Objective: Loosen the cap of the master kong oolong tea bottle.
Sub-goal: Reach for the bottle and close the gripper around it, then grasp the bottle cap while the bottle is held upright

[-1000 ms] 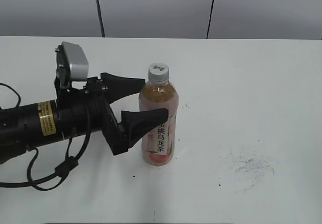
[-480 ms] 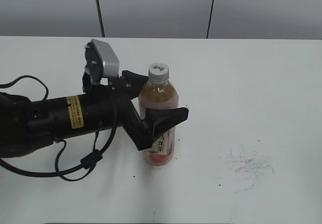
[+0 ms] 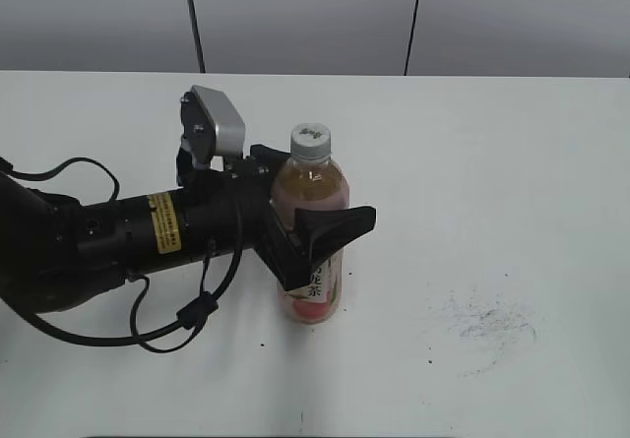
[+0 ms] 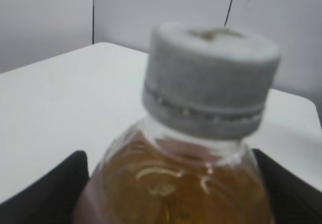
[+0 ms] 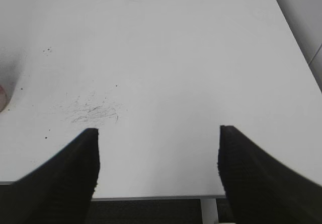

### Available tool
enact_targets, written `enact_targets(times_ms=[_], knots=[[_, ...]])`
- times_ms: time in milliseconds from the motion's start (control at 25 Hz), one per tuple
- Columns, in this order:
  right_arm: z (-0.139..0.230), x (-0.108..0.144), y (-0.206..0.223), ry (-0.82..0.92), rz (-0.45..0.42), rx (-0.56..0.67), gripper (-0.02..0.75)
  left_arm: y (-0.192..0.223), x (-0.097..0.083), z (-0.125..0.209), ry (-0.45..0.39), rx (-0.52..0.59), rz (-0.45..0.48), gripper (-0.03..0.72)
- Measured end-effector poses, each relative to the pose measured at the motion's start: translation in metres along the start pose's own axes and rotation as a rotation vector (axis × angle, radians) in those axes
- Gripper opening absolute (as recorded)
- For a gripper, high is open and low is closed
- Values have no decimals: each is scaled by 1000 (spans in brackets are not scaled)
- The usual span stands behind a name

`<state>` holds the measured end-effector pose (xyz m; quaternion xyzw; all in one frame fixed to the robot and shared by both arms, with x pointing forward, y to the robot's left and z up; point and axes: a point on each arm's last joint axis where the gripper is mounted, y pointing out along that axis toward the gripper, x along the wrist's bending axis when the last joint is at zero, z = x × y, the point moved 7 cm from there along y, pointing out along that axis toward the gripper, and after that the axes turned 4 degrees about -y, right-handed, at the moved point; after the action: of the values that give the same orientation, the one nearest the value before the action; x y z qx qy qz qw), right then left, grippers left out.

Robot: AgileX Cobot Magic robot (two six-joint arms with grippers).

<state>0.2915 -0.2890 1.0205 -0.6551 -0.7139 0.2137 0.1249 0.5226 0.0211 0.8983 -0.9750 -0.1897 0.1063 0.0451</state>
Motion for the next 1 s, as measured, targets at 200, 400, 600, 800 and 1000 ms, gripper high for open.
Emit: enact_targets(times_ms=[200, 400, 600, 800, 1000], knots=[[0, 0, 0, 0, 0, 0, 553, 0, -2, -4, 8, -24, 10, 473], [0, 0, 0, 0, 0, 0, 553, 0, -2, -4, 29, -24, 11, 448], [0, 0, 0, 0, 0, 0, 553, 0, -2, -4, 30, -25, 13, 448], [0, 0, 0, 0, 0, 0, 553, 0, -2, -4, 30, -25, 12, 448], [0, 0, 0, 0, 0, -1, 553, 0, -2, -4, 30, -26, 13, 448]])
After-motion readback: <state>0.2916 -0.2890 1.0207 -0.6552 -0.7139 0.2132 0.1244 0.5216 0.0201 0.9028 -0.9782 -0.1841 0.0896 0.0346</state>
